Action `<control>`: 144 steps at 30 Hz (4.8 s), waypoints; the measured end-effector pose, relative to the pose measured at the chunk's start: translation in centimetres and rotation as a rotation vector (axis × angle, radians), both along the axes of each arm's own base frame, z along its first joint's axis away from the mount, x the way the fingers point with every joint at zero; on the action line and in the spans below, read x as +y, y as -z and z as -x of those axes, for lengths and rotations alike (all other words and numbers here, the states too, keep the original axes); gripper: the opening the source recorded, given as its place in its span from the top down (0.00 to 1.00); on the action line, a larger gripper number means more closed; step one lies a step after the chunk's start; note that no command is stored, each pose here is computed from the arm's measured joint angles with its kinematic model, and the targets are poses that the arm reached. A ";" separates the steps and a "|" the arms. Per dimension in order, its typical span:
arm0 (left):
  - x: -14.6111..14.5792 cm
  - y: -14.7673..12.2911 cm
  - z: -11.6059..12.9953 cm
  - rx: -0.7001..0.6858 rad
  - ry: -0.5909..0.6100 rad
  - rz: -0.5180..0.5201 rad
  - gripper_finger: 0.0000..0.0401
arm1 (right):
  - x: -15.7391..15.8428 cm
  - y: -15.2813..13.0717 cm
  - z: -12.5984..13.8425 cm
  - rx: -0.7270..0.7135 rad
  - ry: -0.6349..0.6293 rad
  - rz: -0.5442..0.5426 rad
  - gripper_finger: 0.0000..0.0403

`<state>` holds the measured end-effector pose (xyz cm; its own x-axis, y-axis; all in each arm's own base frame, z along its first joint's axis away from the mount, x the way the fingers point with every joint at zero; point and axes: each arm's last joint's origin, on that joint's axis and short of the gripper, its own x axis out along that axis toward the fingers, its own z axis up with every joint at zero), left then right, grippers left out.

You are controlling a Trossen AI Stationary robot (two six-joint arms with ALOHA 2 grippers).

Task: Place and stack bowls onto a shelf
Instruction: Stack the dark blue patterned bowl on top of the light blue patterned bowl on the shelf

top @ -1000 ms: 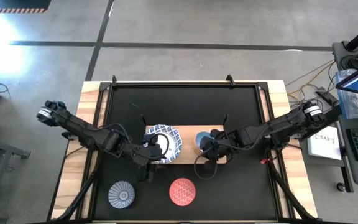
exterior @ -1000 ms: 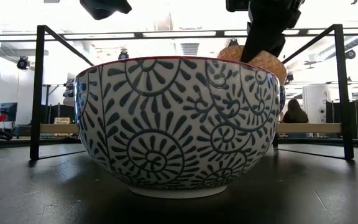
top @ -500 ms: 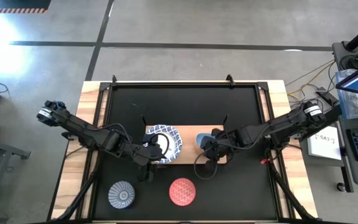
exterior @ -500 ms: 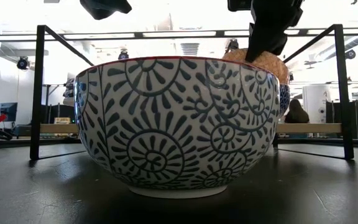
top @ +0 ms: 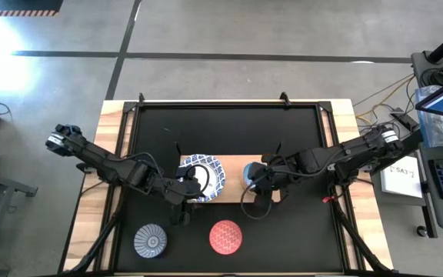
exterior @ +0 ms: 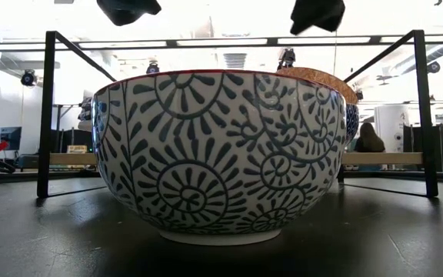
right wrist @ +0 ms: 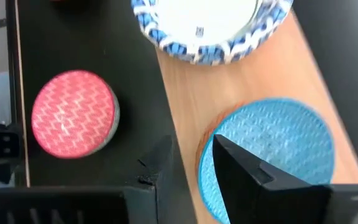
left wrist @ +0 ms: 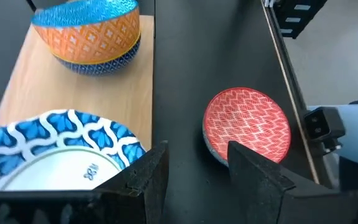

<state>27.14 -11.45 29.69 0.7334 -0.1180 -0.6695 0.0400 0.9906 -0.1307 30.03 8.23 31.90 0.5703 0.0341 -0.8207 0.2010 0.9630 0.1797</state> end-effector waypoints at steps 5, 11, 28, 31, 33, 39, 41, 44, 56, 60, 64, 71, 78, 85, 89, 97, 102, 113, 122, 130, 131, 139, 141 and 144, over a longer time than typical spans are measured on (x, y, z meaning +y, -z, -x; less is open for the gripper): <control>-0.4 0.3 0.5 0.119 -0.002 0.215 0.64 | 0.0 -1.2 -0.2 -0.047 -0.018 0.043 0.77; -2.1 0.8 1.7 0.284 -0.137 0.436 0.64 | -0.1 -1.3 -0.1 -0.044 -0.051 0.068 0.79; -7.1 2.4 7.9 0.712 -0.480 0.585 0.64 | 0.0 -1.0 0.2 -0.002 -0.069 0.087 0.77; -7.8 2.5 8.2 0.696 -0.544 0.614 0.64 | 0.1 -0.9 0.4 0.013 -0.077 0.092 0.76; -8.2 2.8 8.4 0.668 -0.612 0.609 0.64 | 0.2 -0.8 0.5 0.019 -0.080 0.093 0.76; -10.1 5.3 8.1 0.716 -0.688 0.565 0.64 | 0.7 -0.7 0.7 0.030 -0.093 0.093 0.76; -10.6 5.9 7.8 0.724 -0.686 0.550 0.64 | 0.9 -0.6 0.8 0.033 -0.091 0.088 0.76; -11.4 6.7 7.3 0.729 -0.665 0.554 0.64 | 1.1 -0.5 0.9 0.037 -0.085 0.079 0.76; -13.1 10.1 6.7 0.771 -0.680 0.470 0.64 | 2.1 0.3 1.3 0.064 -0.063 0.052 0.78; -13.3 11.2 6.5 0.780 -0.693 0.441 0.64 | 2.1 0.8 1.4 0.079 -0.062 0.054 0.77; -13.6 12.1 6.3 0.817 -0.697 0.421 0.69 | 2.1 1.3 1.5 0.094 -0.048 0.050 0.78; -14.0 12.6 6.2 0.858 -0.676 0.441 0.89 | 2.1 1.3 1.5 0.096 -0.045 0.049 0.79; -13.8 11.8 6.4 0.866 -0.649 0.440 0.97 | 2.1 1.3 1.5 0.096 -0.030 0.040 0.80; -13.4 11.5 7.0 0.971 -0.642 0.422 0.98 | 2.1 1.3 1.5 0.097 -0.010 0.028 0.81; -13.3 11.7 7.5 1.062 -0.646 0.403 0.99 | 2.1 1.3 1.5 0.097 -0.001 0.022 0.81; -13.4 11.7 7.6 1.111 -0.616 0.406 0.99 | 2.1 1.3 1.5 0.099 0.028 0.004 0.81; -13.6 11.7 7.8 1.148 -0.600 0.417 0.99 | 2.0 1.3 1.5 0.100 0.047 -0.005 0.81; -13.6 11.6 7.9 1.135 -0.496 0.382 0.99 | 1.2 1.3 1.2 0.098 0.074 -0.006 0.81; -15.1 8.3 6.0 0.898 -0.288 0.369 0.99 | 1.2 1.3 1.1 0.088 0.065 -0.006 0.81; -15.7 4.0 3.7 0.612 -0.202 0.359 0.99 | 1.6 1.1 0.9 0.063 -0.123 0.045 0.81; -15.8 3.4 3.4 0.572 -0.183 0.349 0.99 | 1.8 1.1 0.9 0.050 -0.165 0.040 0.81; -16.2 0.2 0.0 0.190 0.159 0.236 0.99 | 5.0 -0.6 -0.1 -0.232 -0.619 -0.046 0.81; -16.4 -0.4 -1.1 0.069 0.296 0.184 0.99 | 5.9 -1.1 -0.1 -0.304 -0.709 -0.056 0.81; -16.6 -1.3 -2.5 -0.073 0.492 0.121 0.99 | 6.8 -1.5 0.1 -0.372 -0.818 -0.074 0.81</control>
